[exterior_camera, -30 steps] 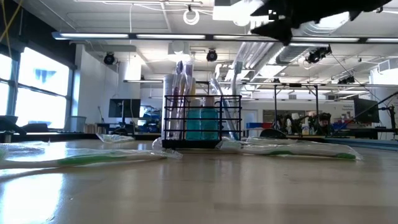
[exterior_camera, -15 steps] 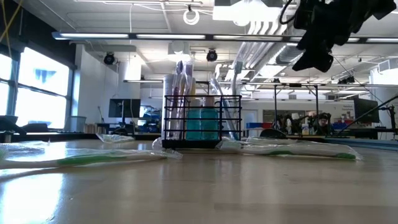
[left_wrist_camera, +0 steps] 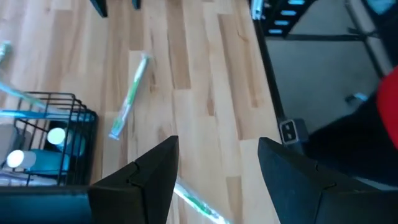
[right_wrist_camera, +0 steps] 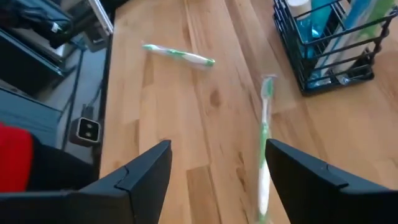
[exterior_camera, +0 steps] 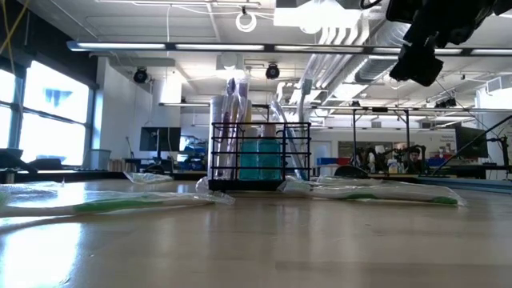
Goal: Pick & Place toothbrushing station
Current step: Put the green toothbrush into the left section wire organizer
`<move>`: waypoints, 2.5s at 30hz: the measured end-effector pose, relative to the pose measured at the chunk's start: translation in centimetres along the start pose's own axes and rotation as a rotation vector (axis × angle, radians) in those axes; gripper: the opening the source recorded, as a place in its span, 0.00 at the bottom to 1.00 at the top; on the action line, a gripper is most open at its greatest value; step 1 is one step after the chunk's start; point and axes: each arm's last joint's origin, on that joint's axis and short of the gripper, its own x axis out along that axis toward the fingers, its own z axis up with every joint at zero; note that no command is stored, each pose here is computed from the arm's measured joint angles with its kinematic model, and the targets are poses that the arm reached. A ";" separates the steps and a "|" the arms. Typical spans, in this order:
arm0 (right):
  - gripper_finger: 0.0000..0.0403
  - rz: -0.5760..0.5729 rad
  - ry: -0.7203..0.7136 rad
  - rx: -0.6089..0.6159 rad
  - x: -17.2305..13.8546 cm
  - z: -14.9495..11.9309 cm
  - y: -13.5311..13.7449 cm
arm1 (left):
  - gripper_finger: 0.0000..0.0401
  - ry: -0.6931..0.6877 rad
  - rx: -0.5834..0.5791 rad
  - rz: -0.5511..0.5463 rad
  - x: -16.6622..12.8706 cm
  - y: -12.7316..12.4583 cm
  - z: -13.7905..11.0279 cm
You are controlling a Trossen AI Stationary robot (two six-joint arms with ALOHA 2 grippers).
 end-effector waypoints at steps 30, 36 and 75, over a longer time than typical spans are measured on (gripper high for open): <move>0.56 -0.331 0.305 -0.027 12.3 -4.3 -3.1 | 0.54 -0.036 -0.053 -0.036 2.5 -6.1 -1.3; 0.50 -0.422 0.337 -0.037 13.7 -5.2 -4.0 | 0.54 -0.021 0.031 -0.012 1.5 -4.8 -1.2; 0.04 -0.335 0.295 0.220 14.8 -5.7 -3.2 | 0.54 0.131 0.133 -0.220 -0.6 -2.9 -1.7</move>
